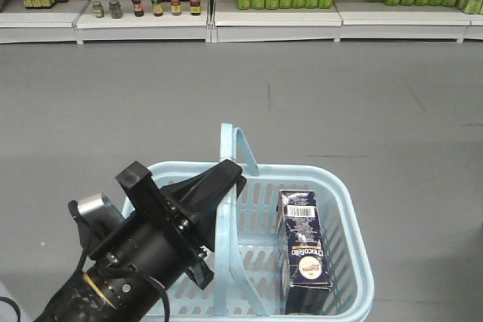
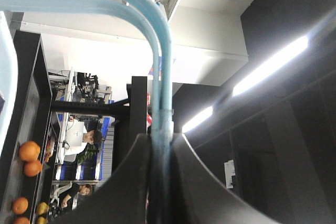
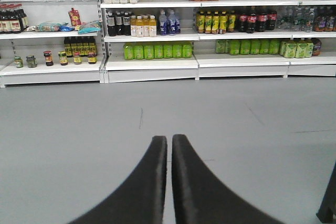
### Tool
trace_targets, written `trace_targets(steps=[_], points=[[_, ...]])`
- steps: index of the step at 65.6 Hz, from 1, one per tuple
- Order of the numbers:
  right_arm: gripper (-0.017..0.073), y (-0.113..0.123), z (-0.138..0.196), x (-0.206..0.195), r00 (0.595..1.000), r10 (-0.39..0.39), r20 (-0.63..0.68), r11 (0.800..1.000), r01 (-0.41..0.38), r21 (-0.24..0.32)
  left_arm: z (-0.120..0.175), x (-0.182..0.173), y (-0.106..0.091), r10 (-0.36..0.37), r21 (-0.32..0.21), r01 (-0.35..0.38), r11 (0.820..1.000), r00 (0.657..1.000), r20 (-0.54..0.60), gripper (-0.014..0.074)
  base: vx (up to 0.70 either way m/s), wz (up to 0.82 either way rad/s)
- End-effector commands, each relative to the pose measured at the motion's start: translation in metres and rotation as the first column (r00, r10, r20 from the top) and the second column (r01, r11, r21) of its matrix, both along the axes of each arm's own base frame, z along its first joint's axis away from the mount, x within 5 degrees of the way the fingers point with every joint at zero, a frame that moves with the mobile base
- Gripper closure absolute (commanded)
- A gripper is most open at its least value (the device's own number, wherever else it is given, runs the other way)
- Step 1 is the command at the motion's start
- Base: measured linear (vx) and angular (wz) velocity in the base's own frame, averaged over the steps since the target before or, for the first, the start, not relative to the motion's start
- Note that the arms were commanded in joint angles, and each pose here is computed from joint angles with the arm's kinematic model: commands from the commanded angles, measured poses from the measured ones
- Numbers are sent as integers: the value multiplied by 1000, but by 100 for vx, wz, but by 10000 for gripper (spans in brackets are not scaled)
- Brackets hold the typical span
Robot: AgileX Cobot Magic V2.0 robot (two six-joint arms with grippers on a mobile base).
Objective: Left arm holds basket, right arm returns cookies
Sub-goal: 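Drive the base toward the drink shelves holding the basket, then turn the base along the shelves, keeping the basket in the left gripper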
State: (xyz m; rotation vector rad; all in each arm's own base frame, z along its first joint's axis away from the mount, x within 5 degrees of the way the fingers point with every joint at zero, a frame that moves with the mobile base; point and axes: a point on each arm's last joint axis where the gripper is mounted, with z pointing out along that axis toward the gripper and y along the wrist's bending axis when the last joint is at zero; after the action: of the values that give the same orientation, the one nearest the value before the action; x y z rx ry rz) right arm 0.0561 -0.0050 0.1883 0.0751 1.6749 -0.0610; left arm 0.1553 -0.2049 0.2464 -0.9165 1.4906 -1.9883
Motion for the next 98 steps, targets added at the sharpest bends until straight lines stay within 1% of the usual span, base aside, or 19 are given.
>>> trace_targets(steps=[1,98], points=[[568,0,1,0,998,3,66,1000,-2,-15,41,-6,9,70,-242,-13,970,970,231,596,55,4],[568,0,1,0,998,3,64,1000,-2,-14,41,-6,9,70,-242,-13,970,970,231,596,56,1]])
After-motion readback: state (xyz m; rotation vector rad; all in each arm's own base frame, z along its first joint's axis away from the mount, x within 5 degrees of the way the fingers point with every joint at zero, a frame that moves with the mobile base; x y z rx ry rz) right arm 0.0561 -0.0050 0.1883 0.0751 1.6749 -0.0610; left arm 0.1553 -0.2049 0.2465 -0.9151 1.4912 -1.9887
